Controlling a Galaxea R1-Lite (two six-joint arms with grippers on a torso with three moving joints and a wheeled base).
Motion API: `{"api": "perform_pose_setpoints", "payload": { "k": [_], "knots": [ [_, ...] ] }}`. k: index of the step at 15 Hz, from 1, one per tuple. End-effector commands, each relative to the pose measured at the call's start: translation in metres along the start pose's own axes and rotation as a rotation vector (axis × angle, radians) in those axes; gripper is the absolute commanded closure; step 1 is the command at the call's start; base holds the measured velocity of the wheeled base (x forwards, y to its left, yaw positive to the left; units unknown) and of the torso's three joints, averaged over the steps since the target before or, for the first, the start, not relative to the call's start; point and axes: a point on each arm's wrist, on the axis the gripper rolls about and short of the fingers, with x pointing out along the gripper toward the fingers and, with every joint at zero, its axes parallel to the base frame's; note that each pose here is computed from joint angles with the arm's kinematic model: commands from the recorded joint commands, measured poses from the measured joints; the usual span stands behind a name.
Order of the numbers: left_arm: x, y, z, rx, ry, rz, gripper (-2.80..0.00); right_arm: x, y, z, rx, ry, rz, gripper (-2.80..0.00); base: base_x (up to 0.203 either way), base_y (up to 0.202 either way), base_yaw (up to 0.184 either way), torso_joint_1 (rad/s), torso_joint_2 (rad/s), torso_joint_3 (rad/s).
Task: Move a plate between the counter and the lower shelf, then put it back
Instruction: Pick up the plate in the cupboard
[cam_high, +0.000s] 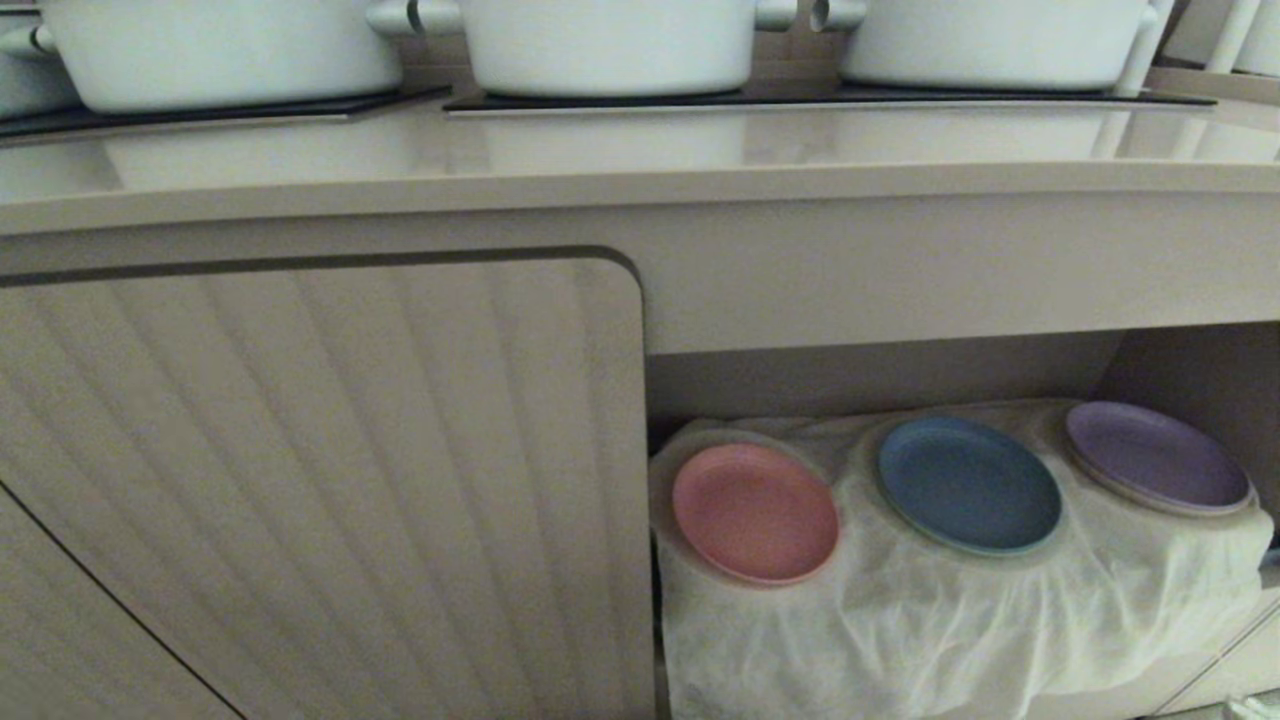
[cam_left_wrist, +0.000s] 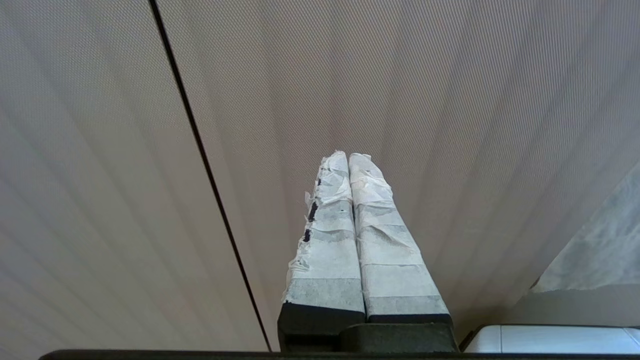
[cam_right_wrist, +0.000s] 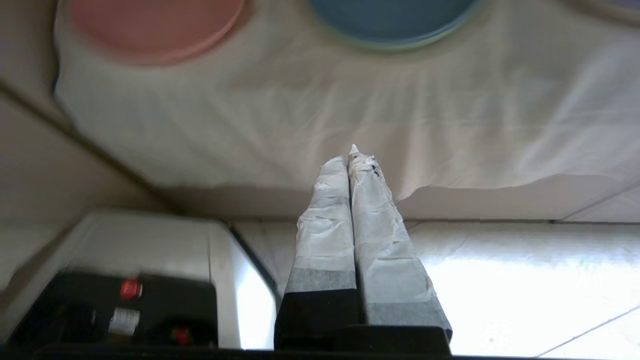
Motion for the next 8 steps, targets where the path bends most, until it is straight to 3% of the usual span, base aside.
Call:
{"api": "perform_pose_setpoints", "payload": {
  "k": [1, 8],
  "knots": [
    [0.0, 0.0, 0.0, 0.0, -0.001, 0.0, 0.0, 0.012, -0.001, 0.0, -0.014, 0.1, 0.033, 0.0, 0.0, 0.0, 0.0, 0.0, 0.0, 0.0],
    [0.0, 0.0, 0.0, 0.0, -0.001, 0.0, 0.0, 0.034, -0.001, -0.001, -0.075, 0.259, 0.205, 0.0, 0.0, 0.0, 0.0, 0.0, 0.0, 0.0]
  ]
}}
